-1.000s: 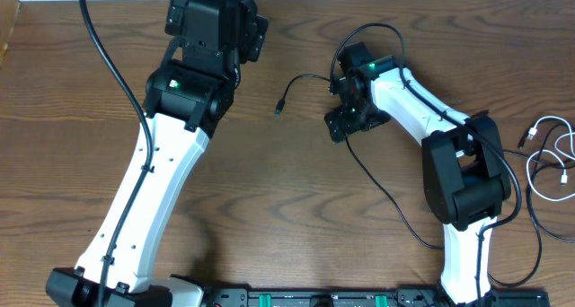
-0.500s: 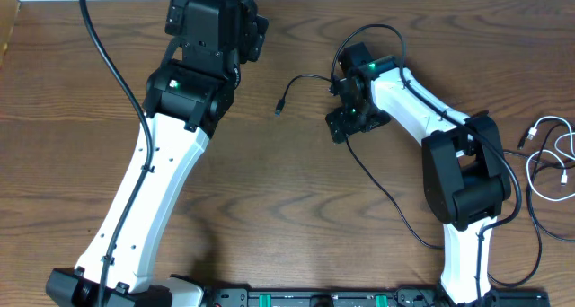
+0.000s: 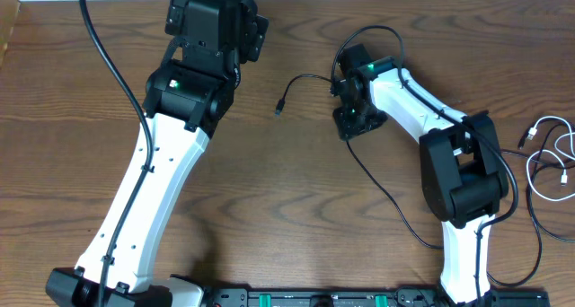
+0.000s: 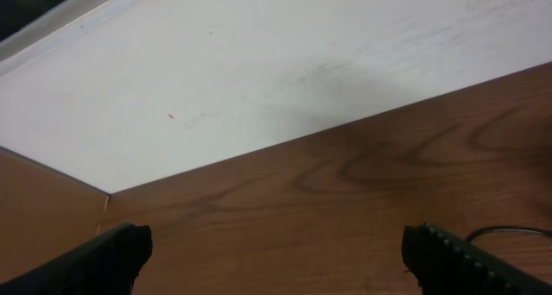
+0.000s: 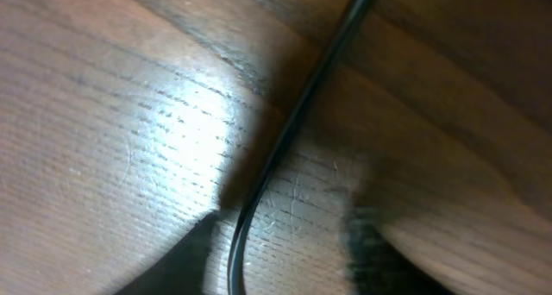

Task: Untangle cables
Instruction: 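Grasp the black cable near its plug end with the right gripper, then lift the held black cable up toward the top with the right gripper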

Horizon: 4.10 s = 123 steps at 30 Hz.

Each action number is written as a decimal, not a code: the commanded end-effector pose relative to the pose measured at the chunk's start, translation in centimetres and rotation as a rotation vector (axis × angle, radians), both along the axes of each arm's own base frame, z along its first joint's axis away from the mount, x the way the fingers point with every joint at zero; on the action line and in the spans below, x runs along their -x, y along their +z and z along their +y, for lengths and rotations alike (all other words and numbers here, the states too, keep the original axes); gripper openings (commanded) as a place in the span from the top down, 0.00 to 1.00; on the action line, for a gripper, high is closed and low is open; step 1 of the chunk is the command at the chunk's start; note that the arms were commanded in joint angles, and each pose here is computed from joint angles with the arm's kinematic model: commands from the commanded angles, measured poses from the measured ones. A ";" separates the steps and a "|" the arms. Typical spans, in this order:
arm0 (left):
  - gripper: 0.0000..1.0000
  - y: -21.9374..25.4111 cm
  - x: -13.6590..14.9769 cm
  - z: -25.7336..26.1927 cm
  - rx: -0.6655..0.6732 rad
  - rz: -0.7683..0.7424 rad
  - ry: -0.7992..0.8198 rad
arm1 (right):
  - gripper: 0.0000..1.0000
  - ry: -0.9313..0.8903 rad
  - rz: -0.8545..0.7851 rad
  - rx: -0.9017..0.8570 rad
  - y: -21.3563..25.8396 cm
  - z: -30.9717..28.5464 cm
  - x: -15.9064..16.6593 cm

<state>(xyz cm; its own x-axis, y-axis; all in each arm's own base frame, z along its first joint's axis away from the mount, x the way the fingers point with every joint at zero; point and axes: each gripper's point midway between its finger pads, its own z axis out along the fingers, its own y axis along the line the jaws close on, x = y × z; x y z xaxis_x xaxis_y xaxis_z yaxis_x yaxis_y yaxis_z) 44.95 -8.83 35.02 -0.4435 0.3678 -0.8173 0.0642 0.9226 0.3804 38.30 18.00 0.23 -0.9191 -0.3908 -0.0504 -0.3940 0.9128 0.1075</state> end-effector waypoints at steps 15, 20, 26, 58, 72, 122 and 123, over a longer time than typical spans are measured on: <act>0.02 1.4 0.4 0.2 0.017 -0.034 0.004 | 0.99 -0.040 0.079 0.065 -1.3 -1.3 1.6; 0.02 1.4 0.4 0.2 0.017 -0.034 0.004 | 0.99 -0.061 0.050 0.048 -0.7 -0.8 0.7; 0.02 1.4 0.4 0.2 0.017 -0.033 0.004 | 0.99 -0.081 -0.099 -0.019 4.5 0.0 -2.7; 0.02 1.4 0.4 0.2 0.017 -0.032 0.003 | 0.20 -0.093 -0.196 -0.124 10.5 -2.2 -7.4; 0.02 1.4 0.4 0.2 0.017 -0.032 0.004 | 0.20 -0.072 -0.159 -0.182 2.5 0.0 -10.1; 0.02 1.3 0.5 0.2 0.016 -0.030 0.003 | 0.81 -0.053 -0.121 -0.159 -1.1 1.3 -9.6; 0.02 1.3 0.5 0.2 0.016 -0.030 0.003 | 0.88 -0.053 -0.118 -0.148 -1.1 1.1 -9.6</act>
<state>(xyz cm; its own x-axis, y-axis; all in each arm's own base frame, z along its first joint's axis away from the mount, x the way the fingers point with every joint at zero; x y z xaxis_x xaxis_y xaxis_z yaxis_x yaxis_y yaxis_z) 44.91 -8.86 35.07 -0.4420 0.3676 -0.8182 0.0664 0.9231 0.3788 48.28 19.87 0.65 -0.9127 -0.3196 -0.2545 -0.3793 0.8944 0.2370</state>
